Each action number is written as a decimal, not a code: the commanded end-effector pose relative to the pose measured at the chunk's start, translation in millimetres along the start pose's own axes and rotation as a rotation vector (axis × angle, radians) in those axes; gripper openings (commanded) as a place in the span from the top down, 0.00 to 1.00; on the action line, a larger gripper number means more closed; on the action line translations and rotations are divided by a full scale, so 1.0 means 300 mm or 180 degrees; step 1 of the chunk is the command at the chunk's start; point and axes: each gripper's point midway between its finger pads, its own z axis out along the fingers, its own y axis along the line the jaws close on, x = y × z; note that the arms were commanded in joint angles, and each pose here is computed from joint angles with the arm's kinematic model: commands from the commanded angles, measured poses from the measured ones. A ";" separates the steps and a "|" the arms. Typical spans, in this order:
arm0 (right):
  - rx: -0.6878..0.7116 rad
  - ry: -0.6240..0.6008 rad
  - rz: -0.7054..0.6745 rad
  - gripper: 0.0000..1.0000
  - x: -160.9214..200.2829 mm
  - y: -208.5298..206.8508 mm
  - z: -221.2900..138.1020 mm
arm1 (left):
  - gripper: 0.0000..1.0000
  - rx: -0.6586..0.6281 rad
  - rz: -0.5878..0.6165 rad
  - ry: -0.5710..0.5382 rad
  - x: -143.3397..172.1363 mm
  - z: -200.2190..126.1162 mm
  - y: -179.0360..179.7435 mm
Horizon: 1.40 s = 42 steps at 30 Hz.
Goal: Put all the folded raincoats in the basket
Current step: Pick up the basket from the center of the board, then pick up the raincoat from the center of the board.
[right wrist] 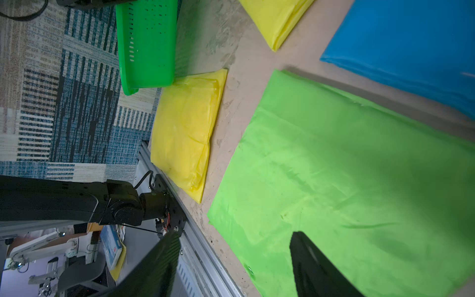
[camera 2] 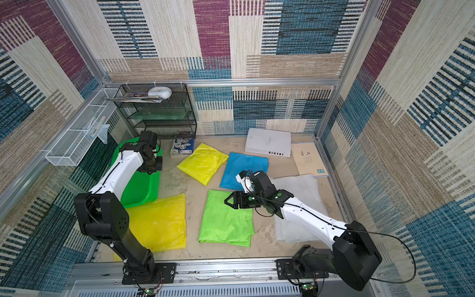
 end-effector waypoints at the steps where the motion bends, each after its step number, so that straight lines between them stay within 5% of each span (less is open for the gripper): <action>1: -0.0181 0.0101 -0.0067 0.27 -0.013 0.098 0.082 | 1.00 0.0061 -0.0010 -0.0237 -0.055 -0.012 0.002; 16: -0.0337 0.0961 -0.0037 0.37 0.056 0.170 0.603 | 1.00 0.0017 -0.0053 -0.0116 -0.032 0.028 0.007; 33: -0.0160 0.1157 0.0089 0.42 0.095 0.084 0.868 | 1.00 0.0013 -0.0082 -0.0100 -0.020 0.027 0.008; 42: -0.0090 0.1040 -0.0287 0.85 0.049 0.120 0.903 | 1.00 0.0053 -0.0125 -0.0086 -0.011 0.009 0.006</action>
